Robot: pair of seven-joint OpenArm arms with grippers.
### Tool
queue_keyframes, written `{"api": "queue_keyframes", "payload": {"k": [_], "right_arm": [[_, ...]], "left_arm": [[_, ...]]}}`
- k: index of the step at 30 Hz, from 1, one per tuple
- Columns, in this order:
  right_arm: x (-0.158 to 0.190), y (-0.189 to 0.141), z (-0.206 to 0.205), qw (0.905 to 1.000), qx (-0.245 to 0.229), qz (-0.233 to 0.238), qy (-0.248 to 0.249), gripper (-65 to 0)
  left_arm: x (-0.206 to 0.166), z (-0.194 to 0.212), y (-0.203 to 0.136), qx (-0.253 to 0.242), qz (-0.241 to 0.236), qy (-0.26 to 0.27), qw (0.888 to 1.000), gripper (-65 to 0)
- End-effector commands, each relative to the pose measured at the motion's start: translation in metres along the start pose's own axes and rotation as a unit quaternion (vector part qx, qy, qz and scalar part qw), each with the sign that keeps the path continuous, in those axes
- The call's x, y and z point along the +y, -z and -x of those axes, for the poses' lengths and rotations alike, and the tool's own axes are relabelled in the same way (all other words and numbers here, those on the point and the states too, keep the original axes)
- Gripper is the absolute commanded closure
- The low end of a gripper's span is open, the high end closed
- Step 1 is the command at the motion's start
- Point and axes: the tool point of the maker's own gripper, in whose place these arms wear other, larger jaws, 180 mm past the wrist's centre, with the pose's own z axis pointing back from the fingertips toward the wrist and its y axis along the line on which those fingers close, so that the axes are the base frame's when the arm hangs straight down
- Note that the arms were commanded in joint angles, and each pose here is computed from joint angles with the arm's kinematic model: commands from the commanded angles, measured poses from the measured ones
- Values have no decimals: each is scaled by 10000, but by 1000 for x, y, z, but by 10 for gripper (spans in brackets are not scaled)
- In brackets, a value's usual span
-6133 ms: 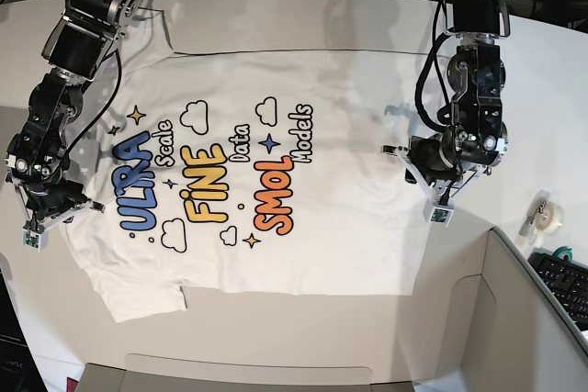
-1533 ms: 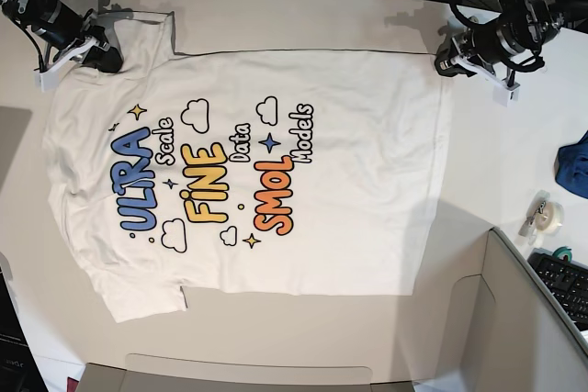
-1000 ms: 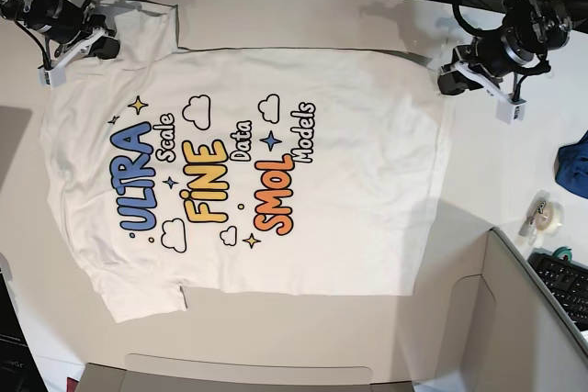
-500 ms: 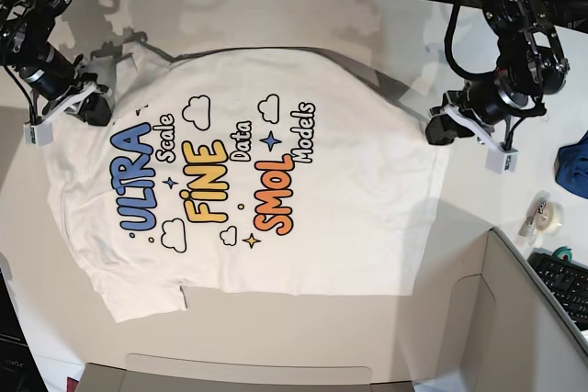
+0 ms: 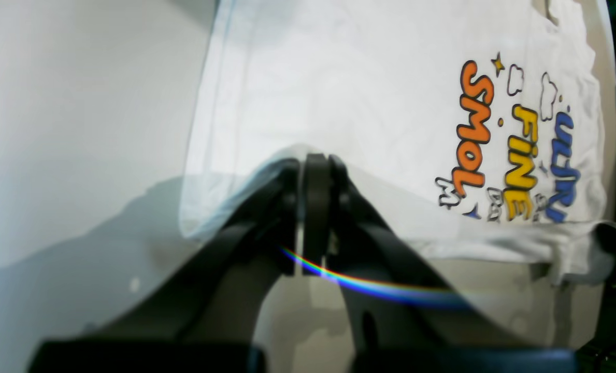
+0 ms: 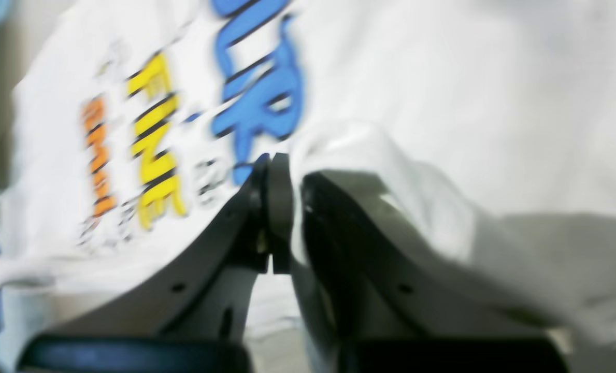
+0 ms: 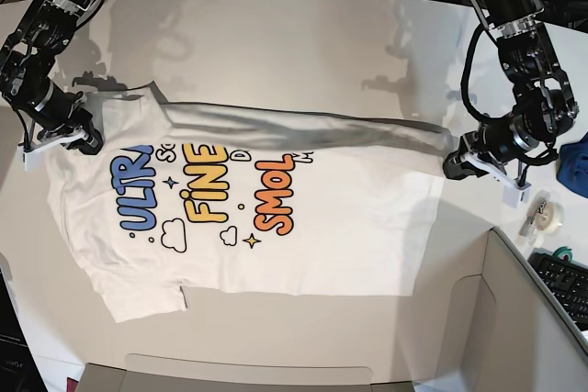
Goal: Layout the t-shirt on the table in an organized manner, then fold the t-shirt properly
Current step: 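Lift the shoulder edge with both grippers and fold it over the print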
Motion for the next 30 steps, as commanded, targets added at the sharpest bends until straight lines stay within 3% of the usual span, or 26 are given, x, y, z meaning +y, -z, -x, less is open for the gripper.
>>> {"api": "queue_keyframes", "payload": {"k": [1, 11, 15, 22, 26, 30], "right_arm": [[4, -5, -25, 9993, -338, -5, -162, 0], [-1, 1, -35, 9983, -327, 354, -336, 0], [-3, 1, -41, 9975, -366, 460, -384, 0], [-9, 2, -38, 9966, -288, 635, -440, 0], [-8, 3, -38, 9966, -275, 627, -457, -172], [-4, 3, -43, 9968, -333, 573, -457, -339]], "left_arm": [[1, -22, -7, -289, 6, 52, 9996, 0], [17, -16, 8, -36, -88, -118, 9999, -1], [20, -20, 9, -172, -111, -159, 9997, -2], [20, -21, 9, -202, -111, -159, 9996, -48], [22, -19, 9, -177, -124, -170, 9996, -86], [23, -18, 9, -186, -128, -209, 9995, -185]]}}
